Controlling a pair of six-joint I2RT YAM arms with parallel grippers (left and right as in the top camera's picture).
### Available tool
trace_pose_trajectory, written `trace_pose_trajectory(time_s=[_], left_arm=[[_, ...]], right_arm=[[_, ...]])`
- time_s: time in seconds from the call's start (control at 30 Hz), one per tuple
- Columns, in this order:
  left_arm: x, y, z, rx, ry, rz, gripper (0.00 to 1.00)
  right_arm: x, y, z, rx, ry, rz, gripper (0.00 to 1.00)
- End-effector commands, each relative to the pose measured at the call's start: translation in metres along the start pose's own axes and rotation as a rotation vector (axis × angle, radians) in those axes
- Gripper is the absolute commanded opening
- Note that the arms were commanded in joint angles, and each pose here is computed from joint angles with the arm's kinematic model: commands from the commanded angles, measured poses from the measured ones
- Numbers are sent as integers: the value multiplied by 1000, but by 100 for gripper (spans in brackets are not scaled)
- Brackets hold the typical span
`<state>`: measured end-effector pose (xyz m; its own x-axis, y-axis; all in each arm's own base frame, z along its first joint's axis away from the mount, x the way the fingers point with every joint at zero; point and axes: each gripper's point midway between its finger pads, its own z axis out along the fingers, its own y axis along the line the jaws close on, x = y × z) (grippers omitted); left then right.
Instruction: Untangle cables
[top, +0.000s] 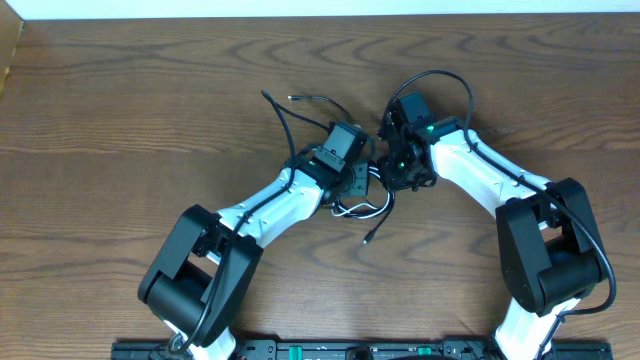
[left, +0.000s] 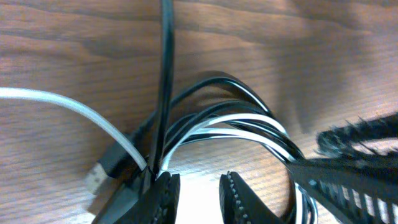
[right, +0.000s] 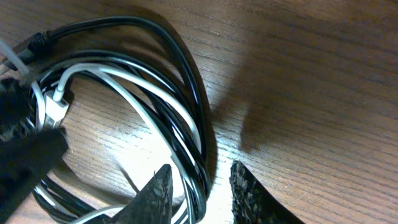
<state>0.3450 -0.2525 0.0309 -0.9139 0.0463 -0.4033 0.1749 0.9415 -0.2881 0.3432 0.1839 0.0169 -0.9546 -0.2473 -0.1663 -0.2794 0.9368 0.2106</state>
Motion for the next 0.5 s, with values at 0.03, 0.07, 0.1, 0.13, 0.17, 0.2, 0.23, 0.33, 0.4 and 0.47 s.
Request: trace_pose_trajectory(time_s=[0.03, 0.07, 0.1, 0.13, 0.17, 0.2, 0.23, 0.33, 0.4, 0.47], left_arm=[[-2, 15, 1, -47, -5, -8, 29], [-2, 17, 1, -49, -5, -10, 29], [-2, 17, 1, -49, -5, -12, 29], [-3, 19, 1, -53, -6, -13, 30], [-3, 19, 1, -55, -8, -14, 30], [-4, 20, 1, -60, -11, -15, 31], [-4, 22, 1, -68, -15, -15, 31], [-6, 28, 0, -103, -25, -15, 34], [-6, 32, 0, -125, -31, -14, 34], [-6, 37, -1, -153, -32, -15, 34]], right_arm=[[3, 3, 4, -11, 15, 12, 28], [3, 4, 4, -11, 13, 9, 29], [3, 4, 5, -11, 14, 7, 33], [3, 5, 6, -11, 15, -1, 38], [4, 6, 9, -11, 20, -8, 43], [5, 8, 11, -11, 24, -11, 45], [6, 9, 14, -11, 30, -15, 47], [8, 12, 23, -11, 43, -35, 50], [10, 12, 27, -8, 49, -41, 49], [10, 12, 27, -7, 50, -39, 47]])
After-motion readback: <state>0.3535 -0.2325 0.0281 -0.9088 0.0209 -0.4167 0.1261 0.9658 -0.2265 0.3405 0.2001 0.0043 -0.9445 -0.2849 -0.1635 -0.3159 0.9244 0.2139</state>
